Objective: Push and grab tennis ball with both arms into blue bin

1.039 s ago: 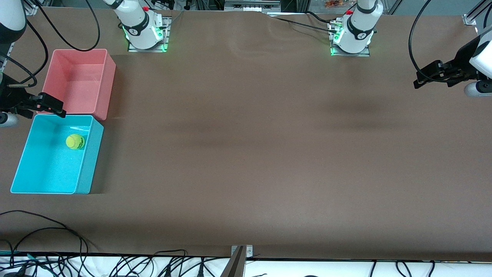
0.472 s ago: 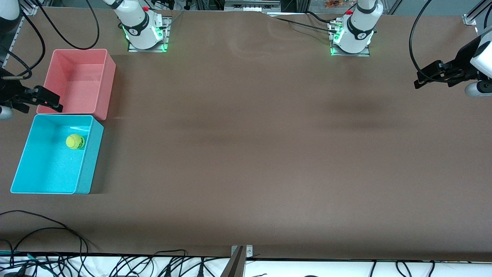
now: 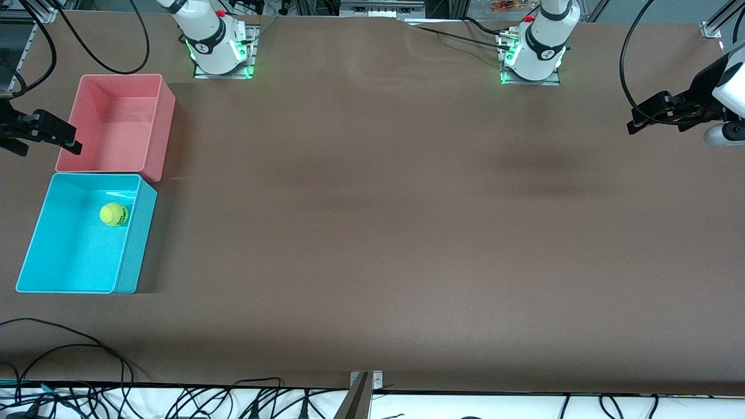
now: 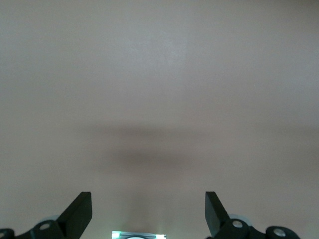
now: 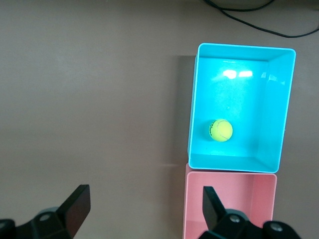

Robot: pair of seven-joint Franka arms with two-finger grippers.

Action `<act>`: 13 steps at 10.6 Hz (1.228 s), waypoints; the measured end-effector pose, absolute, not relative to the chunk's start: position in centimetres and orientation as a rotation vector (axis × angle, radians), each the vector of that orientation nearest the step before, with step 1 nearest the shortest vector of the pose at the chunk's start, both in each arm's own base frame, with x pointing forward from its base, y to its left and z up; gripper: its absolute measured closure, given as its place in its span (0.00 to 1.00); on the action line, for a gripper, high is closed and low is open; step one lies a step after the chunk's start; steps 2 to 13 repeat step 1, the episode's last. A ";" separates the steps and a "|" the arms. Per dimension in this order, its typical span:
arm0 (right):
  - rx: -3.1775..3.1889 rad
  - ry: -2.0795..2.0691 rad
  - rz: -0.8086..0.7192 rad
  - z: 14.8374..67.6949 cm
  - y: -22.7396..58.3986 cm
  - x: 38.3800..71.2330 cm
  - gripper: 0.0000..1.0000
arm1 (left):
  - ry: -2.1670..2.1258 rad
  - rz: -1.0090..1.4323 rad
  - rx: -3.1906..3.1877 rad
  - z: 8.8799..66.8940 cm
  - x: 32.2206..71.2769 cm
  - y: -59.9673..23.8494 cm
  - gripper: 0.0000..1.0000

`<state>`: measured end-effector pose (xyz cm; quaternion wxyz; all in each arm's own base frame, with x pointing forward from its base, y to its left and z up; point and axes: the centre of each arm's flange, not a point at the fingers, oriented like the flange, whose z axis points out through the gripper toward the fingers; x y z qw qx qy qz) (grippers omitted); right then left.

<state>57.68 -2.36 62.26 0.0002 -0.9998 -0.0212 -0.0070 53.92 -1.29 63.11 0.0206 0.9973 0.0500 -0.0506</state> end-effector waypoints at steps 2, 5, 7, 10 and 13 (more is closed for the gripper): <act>-3.140 -0.067 -0.022 62.3 -2.3 57.7 0.00 | 0.155 -0.157 3.092 63.1 53.9 -1.3 0.00; -3.140 -0.067 -0.022 62.3 -2.3 57.7 0.00 | 0.155 -0.157 3.092 63.1 53.9 -1.3 0.00; -3.140 -0.067 -0.022 62.3 -2.3 57.7 0.00 | 0.155 -0.157 3.092 63.1 53.9 -1.3 0.00; -3.140 -0.067 -0.022 62.3 -2.3 57.7 0.00 | 0.155 -0.157 3.092 63.1 53.9 -1.3 0.00; -3.140 -0.067 -0.022 62.3 -2.3 57.7 0.00 | 0.155 -0.157 3.092 63.1 53.9 -1.3 0.00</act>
